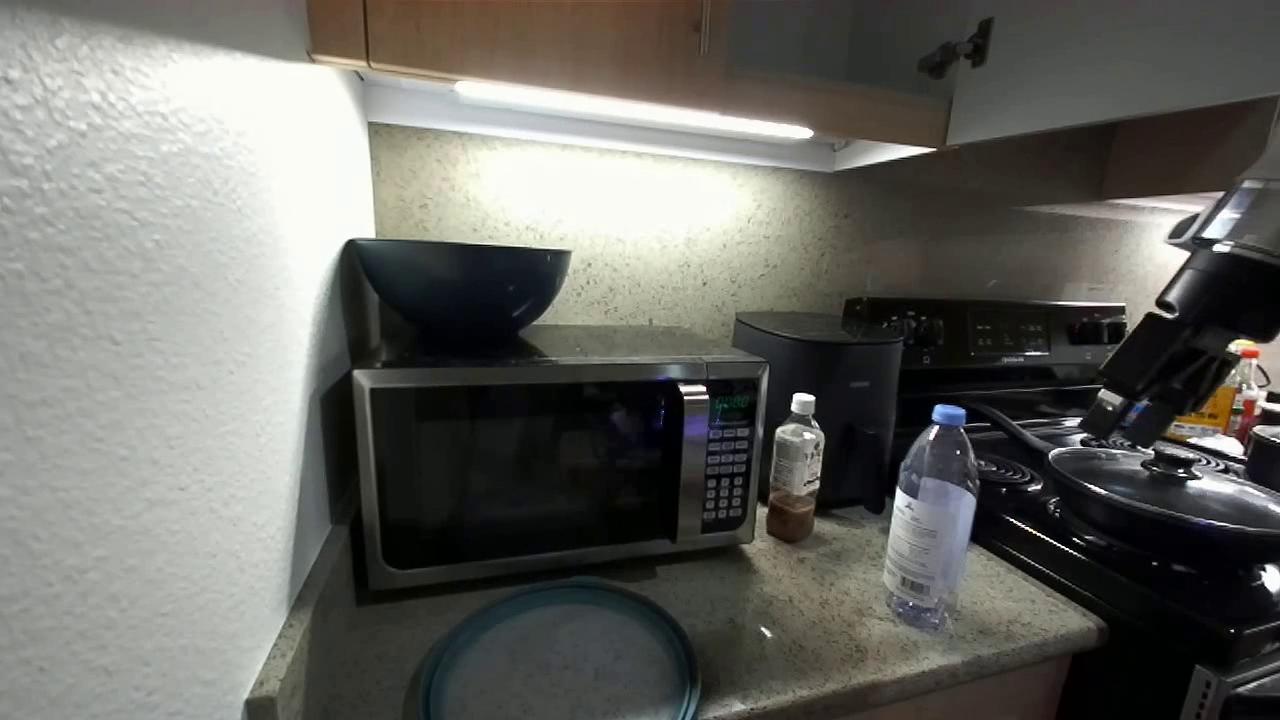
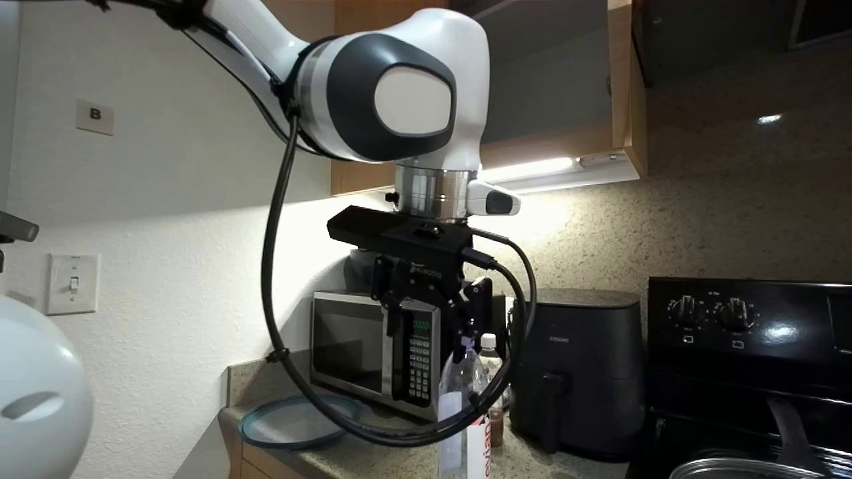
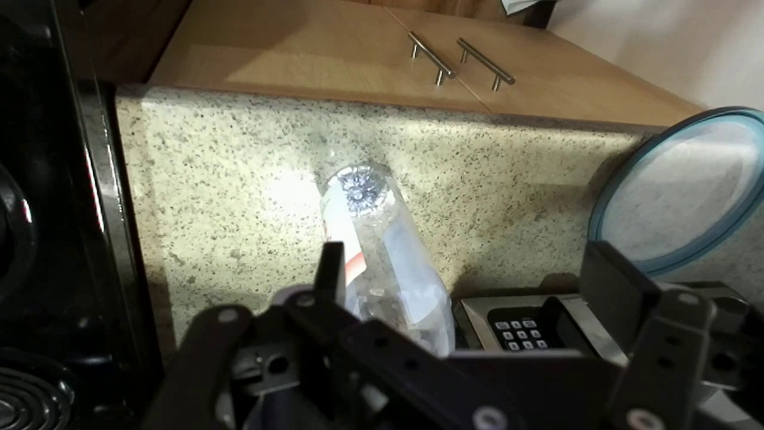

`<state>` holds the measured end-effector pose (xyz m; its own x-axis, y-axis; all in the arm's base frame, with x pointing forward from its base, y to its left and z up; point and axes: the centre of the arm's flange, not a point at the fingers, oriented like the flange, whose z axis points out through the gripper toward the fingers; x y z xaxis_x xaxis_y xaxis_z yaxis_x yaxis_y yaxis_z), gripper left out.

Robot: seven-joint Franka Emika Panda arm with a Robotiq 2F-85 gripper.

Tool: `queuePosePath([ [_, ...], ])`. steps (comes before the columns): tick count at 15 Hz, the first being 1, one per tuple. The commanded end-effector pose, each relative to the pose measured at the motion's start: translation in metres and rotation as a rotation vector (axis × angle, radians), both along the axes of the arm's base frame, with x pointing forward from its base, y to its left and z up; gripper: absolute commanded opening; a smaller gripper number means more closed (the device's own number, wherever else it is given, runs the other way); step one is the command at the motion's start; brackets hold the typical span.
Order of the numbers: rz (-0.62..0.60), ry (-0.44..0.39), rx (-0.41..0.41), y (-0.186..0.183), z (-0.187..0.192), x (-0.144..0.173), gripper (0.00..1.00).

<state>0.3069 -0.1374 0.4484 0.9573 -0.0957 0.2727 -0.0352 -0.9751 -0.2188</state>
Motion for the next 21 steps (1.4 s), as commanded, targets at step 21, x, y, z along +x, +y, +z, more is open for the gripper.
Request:
queuePosePath([
  [21, 0.163, 0.080, -0.162, 0.034, 0.006, 0.119, 1.00],
])
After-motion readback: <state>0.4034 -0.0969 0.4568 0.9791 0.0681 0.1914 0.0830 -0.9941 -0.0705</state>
